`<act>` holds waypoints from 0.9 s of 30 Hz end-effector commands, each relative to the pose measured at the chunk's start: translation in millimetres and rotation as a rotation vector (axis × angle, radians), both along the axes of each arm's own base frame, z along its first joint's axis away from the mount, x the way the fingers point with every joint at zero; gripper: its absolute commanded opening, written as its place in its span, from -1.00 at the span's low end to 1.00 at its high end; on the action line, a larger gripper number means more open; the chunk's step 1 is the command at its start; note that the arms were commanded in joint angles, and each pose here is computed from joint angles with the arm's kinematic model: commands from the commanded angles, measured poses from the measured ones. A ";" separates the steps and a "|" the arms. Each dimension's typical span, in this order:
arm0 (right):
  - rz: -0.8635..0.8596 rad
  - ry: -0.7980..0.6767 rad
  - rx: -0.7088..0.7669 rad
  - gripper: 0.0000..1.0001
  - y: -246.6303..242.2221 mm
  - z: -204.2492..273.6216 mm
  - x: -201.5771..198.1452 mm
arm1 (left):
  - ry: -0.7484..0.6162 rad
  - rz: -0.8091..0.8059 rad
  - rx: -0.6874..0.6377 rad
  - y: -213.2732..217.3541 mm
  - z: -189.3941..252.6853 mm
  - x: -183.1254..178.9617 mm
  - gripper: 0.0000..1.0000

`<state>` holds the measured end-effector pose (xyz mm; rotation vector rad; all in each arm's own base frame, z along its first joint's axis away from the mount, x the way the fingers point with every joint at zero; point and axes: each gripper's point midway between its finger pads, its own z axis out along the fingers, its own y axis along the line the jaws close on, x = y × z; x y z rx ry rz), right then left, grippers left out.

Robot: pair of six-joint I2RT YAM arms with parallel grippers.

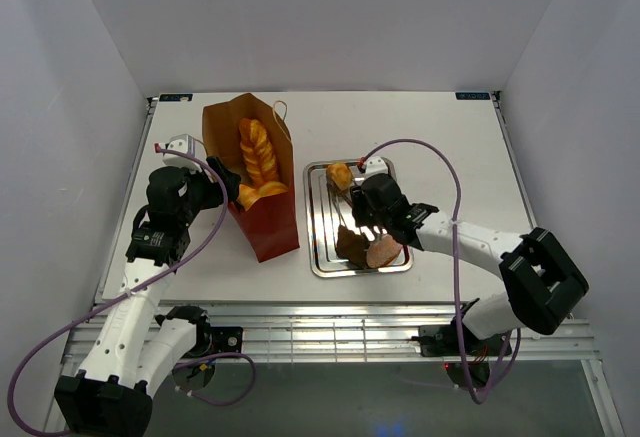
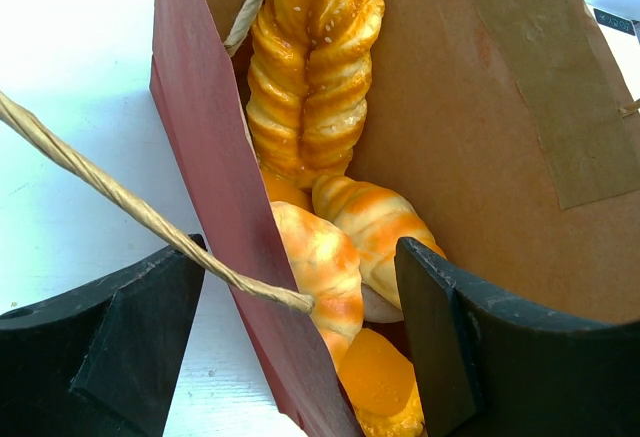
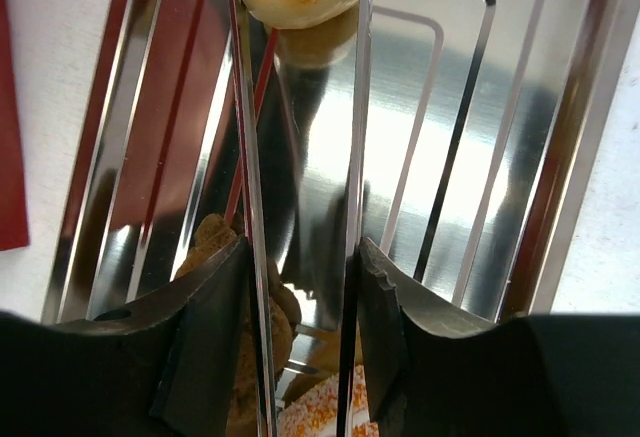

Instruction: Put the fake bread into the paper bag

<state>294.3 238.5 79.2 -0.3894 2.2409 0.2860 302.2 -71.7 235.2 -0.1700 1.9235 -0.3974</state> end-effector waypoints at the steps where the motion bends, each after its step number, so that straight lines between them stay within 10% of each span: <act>1: -0.020 -0.117 0.089 -0.18 9.1 57.3 16.5 | 0.009 -0.008 -0.001 -1.7 -4.1 -1.8 0.72; 27: 0.227 -0.319 0.418 -0.35 -1.4 228.5 -60.8 | 0.016 0.011 0.007 1.0 -6.2 -1.2 0.73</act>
